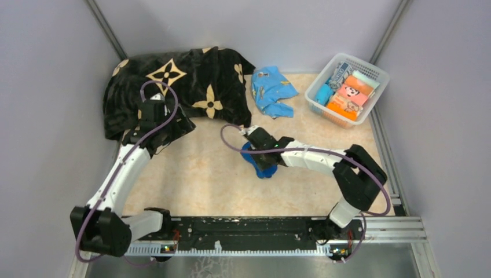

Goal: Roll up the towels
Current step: Pick up the towel at the center of the board.

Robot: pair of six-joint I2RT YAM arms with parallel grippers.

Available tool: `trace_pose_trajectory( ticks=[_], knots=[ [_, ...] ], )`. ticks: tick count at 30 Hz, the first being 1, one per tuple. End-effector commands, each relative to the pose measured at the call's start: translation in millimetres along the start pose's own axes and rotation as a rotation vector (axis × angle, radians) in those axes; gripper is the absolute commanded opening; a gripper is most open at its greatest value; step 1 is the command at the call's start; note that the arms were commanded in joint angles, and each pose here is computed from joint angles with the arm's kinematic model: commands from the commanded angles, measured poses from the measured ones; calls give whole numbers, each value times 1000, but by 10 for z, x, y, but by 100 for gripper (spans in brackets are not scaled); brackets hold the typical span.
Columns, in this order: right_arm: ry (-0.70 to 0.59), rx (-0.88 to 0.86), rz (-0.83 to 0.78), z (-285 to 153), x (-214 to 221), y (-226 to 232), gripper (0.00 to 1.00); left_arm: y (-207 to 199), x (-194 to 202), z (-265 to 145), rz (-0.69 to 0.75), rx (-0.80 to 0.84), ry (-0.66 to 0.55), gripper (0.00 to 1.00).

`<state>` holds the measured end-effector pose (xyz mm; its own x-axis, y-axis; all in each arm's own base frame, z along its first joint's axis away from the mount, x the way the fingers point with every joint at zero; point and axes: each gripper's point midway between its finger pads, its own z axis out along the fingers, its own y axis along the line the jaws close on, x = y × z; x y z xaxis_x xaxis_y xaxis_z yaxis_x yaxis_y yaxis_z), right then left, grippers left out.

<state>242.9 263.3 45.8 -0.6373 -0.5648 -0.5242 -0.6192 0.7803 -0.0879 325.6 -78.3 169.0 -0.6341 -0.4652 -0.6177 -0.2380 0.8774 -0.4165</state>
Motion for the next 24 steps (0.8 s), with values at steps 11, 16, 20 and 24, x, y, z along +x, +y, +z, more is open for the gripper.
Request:
trace_pose_trajectory(
  ticks=[11,16,20,24],
  knots=[
    [-127,373,654,-1087,-464,-2115,0,267,-295,-276,256,-95,-123,98],
    [-220,648,833,-1516,-457,-2979,0,287,-275,-270,262,-99,-121,98],
    [-234,825,880,-1640,-450,-3491,0,311,-262,-267,264,-106,-120,99],
    [-177,986,889,-1589,-387,-3923,0,334,-251,-251,266,-117,-115,99]
  ],
)
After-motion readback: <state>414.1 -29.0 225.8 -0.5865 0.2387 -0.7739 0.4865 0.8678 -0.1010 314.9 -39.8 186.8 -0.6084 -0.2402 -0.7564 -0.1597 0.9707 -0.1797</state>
